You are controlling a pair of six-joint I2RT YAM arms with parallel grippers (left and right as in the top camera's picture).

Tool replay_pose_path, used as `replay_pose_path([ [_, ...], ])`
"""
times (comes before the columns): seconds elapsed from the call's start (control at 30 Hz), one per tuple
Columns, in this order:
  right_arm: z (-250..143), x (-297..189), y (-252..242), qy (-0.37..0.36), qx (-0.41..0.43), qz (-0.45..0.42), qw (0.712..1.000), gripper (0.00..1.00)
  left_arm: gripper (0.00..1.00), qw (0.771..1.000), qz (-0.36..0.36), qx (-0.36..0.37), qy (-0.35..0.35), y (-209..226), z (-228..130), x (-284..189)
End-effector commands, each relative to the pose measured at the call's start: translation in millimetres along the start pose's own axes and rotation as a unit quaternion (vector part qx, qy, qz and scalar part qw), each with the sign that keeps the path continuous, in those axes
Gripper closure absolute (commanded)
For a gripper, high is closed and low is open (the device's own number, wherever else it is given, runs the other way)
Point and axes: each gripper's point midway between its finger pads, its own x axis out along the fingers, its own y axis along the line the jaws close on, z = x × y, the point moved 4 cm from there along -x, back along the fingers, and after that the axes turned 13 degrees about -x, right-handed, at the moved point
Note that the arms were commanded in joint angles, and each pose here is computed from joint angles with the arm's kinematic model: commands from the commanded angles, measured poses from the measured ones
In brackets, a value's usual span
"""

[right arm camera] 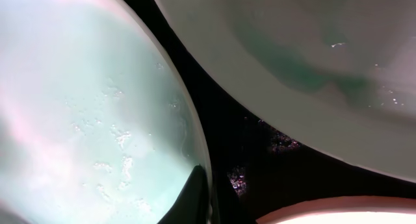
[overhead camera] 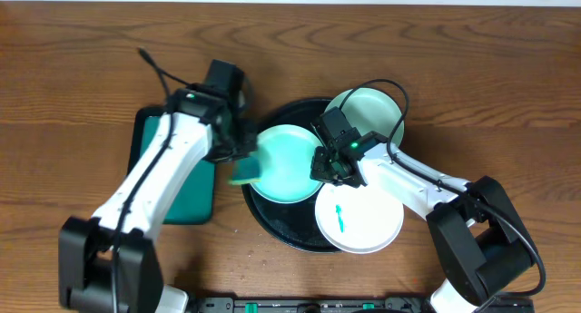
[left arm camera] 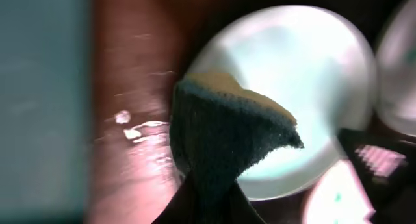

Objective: Clean dirty plates on tray and stack at the side
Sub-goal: 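Return the sponge to the water tray with the left gripper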

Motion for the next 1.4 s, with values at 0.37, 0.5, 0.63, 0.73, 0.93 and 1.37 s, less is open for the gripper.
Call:
replay_pose_path([
  [0.37,-23,9,-17,0.047,-0.017,-0.037,0.998,0.99,0.93,0.979,0.151,-0.129,-0.053,125,69,9],
  [0.5,-23,9,-17,0.048,-0.02,-0.038,0.998,0.99,0.93,0.977,0.164,-0.137,-0.016,134,70,38],
  [0.63,-24,9,-17,0.049,-0.021,-0.038,0.998,0.99,0.93,0.975,0.171,-0.138,0.009,137,67,55],
  [0.73,-24,9,-17,0.049,-0.021,-0.038,0.998,0.99,0.67,0.975,0.171,-0.138,0.009,138,68,57],
  [0.93,-25,9,-15,0.052,-0.026,-0.032,0.998,0.99,0.27,0.976,0.166,-0.139,0.01,136,67,53],
  [1.37,-14,-9,-2,0.021,-0.036,0.005,0.999,0.99,0.19,0.983,0.047,-0.104,-0.145,92,44,-83],
])
